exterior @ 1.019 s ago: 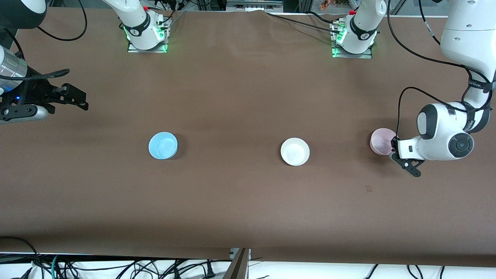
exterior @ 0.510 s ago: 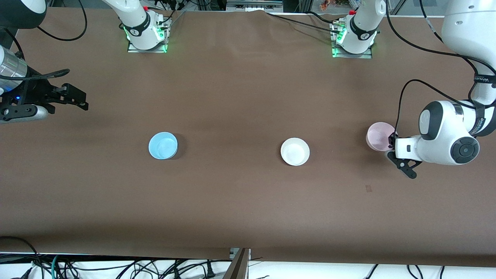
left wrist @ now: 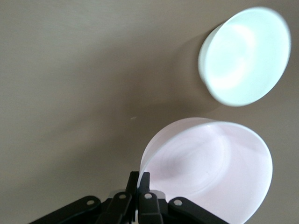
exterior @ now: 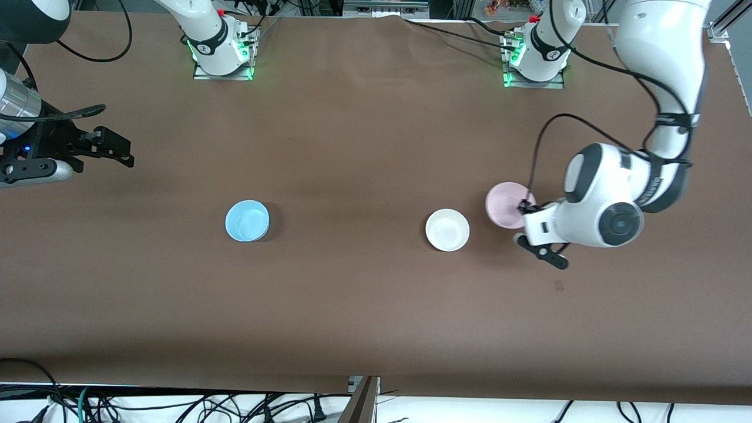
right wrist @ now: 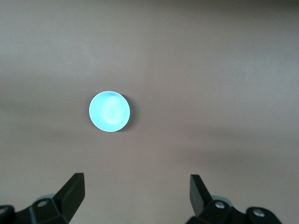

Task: Stack pink and blue bowls on white bowl
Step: 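Lift the pink bowl with the left gripper and carry it over the white bowl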

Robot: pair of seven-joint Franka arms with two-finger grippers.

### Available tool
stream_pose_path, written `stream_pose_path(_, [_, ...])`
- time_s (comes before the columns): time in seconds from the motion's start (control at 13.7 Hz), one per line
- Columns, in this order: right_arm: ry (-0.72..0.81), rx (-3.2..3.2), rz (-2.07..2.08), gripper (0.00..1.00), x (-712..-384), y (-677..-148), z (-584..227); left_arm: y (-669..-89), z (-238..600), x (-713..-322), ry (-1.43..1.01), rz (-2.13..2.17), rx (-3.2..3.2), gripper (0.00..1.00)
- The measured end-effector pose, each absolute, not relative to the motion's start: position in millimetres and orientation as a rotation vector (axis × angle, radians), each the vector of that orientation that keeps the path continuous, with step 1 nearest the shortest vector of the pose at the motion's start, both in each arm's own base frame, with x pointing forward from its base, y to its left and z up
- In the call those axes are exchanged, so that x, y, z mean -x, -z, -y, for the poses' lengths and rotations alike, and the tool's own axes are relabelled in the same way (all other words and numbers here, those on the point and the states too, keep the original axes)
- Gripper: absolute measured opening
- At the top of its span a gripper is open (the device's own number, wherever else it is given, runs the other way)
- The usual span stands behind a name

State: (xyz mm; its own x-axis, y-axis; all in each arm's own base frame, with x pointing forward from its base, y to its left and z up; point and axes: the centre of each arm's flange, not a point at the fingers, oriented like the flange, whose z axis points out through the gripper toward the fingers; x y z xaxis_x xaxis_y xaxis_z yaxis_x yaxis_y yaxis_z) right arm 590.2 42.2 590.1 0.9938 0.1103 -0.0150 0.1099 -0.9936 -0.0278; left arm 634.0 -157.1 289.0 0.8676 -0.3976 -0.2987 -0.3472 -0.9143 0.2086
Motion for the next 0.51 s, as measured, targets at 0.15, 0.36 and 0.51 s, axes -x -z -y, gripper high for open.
stream_pose_path(0.15, [-0.026,3.110,0.172,1.00,-590.2,-590.1,-42.2,-280.0,194.7,-636.1,0.509,0.424,-2.916,0.03])
stream_pose_path(0.36, [-0.026,3.110,0.172,1.00,-590.2,-590.2,-42.2,-270.9,249.3,-642.5,0.465,0.281,-2.963,0.03])
stream_pose_path(0.51, [-0.026,3.110,0.172,1.00,-590.2,-590.2,-42.2,-265.1,259.8,-649.3,0.408,0.235,-2.972,0.03])
